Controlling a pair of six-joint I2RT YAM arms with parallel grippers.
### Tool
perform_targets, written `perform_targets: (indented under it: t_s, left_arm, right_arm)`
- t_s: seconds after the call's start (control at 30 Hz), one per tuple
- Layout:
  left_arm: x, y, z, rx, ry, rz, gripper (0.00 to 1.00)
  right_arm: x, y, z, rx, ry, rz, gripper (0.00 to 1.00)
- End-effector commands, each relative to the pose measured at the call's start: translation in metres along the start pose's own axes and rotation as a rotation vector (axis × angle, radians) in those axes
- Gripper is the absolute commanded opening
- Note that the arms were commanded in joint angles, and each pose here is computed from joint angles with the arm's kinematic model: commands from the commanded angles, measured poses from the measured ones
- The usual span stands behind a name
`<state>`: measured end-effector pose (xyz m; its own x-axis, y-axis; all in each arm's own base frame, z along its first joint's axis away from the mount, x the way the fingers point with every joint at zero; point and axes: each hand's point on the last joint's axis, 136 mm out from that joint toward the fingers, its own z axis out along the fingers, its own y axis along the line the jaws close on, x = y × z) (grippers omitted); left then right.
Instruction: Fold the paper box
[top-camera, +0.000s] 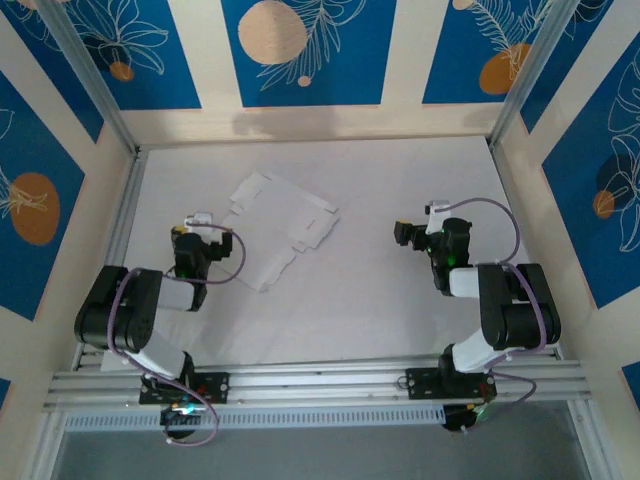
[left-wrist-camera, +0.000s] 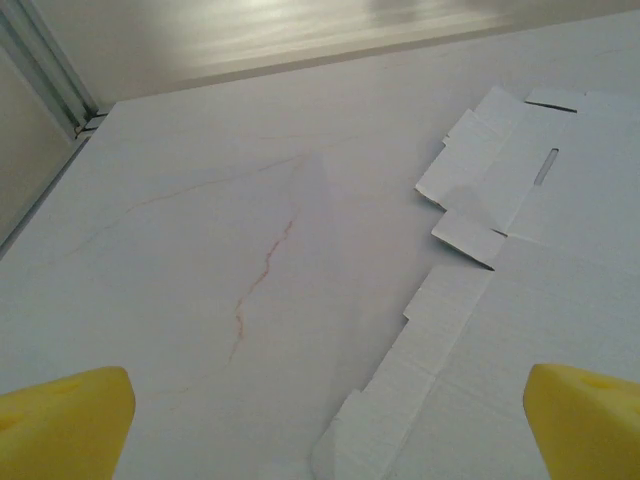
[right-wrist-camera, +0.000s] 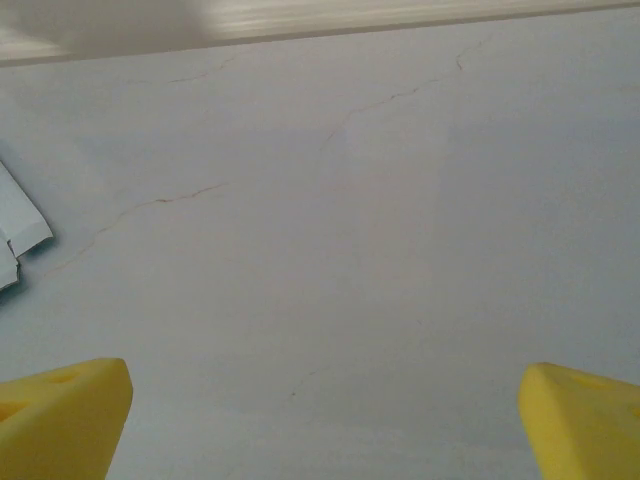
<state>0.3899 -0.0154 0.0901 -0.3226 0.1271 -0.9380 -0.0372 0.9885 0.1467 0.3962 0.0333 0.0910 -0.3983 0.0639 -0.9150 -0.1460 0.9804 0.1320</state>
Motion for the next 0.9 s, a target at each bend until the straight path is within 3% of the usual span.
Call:
perform_targets:
  t_s: [0.0, 0.13, 0.37, 0.87]
  left_arm:
    - [-0.006, -0.001, 0.001, 0.012, -0.019, 0.0, 1.0]
    - [-0.006, -0.002, 0.001, 0.016, -0.017, -0.001, 1.0]
    - [-0.006, -0.013, 0.003, 0.137, -0.005, -0.009, 1.0]
    - [-0.006, -0.017, -0.001, 0.11, -0.029, 0.028, 1.0]
  right_arm:
    - [-0.002, 0.004, -0.001, -0.018, -0.009, -0.019, 0.99]
    - [-0.002, 0.004, -0.001, -0.018, -0.009, -0.019, 0.99]
    - [-0.003, 0.003, -0.001, -0.017, -0.009, -0.019, 0.99]
    - [-0.002, 0.003, -0.001, -0.017, -0.007, -0.019, 0.99]
